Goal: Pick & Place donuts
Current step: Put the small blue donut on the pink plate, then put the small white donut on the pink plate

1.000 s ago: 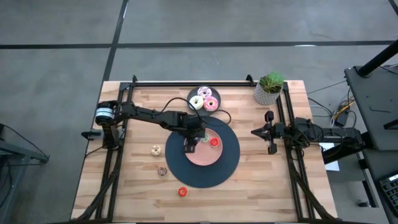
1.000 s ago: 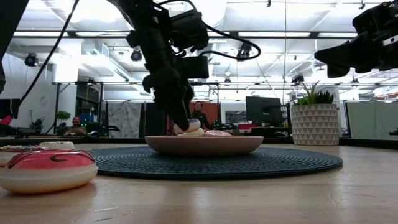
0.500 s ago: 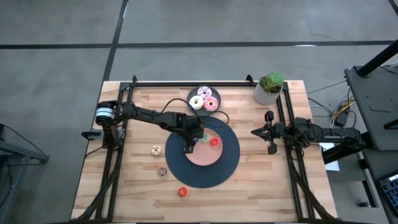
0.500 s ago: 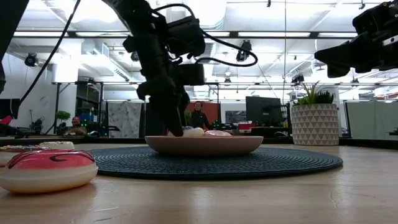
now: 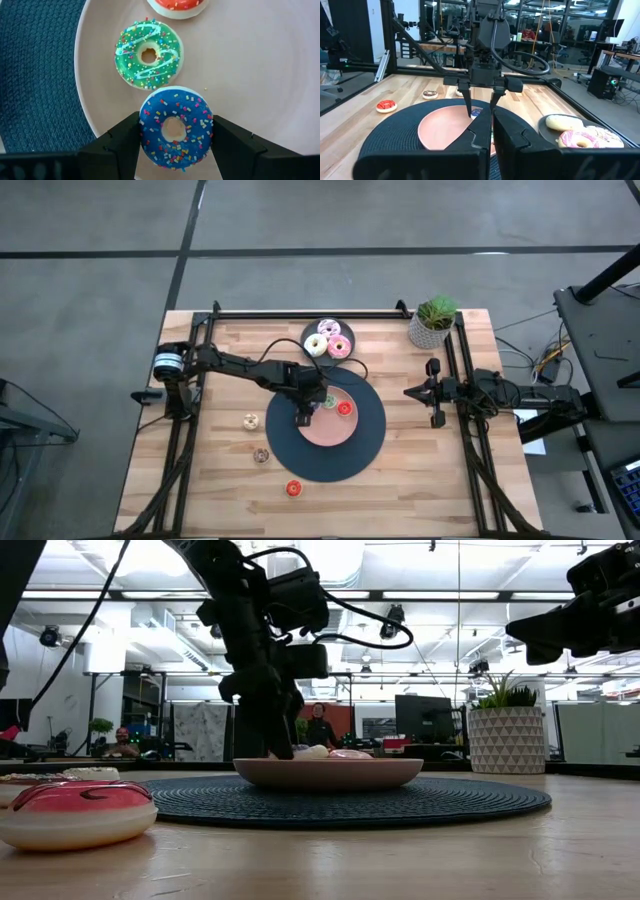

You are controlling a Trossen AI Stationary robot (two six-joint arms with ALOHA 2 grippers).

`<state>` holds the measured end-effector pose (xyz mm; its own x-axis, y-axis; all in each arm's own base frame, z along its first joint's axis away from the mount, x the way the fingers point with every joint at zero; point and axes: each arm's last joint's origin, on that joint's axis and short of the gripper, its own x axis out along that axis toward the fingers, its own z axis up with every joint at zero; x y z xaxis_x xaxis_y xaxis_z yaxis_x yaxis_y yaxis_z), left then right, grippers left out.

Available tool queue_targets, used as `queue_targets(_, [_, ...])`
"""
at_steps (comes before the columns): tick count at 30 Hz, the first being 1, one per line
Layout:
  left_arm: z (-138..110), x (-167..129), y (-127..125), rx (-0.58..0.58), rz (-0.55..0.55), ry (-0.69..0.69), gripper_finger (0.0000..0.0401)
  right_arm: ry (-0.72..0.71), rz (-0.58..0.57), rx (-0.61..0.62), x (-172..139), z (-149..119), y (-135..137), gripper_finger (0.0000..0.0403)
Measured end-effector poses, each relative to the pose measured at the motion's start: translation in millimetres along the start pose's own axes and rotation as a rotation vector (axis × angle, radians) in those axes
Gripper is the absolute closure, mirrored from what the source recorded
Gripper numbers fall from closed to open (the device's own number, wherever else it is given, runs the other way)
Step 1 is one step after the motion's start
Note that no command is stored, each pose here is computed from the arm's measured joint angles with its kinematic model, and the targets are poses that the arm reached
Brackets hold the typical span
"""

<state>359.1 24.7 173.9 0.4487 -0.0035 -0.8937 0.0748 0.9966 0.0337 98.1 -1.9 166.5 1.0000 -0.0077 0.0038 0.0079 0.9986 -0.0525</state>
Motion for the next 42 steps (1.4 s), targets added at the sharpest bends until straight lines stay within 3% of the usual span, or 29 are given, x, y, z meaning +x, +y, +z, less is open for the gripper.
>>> queue_targets(7, [-0.4, 0.1, 0.9, -0.013, -0.009, 0.0, 0.0203, 0.0, 0.0, 0.0, 0.0, 0.0, 0.0, 0.0394])
queue_targets(16, [-0.8, -0.1, 3.4, -0.019, -0.007, -0.001, 0.0166, 0.0, 0.0, 0.0, 0.0, 0.0, 0.0, 0.0394])
queue_targets(29, [-0.1, -2.1, 4.3, -0.023, -0.008, 0.005, 0.0164, 0.0, 0.0, 0.0, 0.0, 0.0, 0.0, 0.0394])
queue_targets(42, [8.1, -47.6, 3.4, -0.028, 0.002, -0.031, 0.0164, 0.0, 0.0, 0.0, 0.0, 0.1, 0.0, 0.0394])
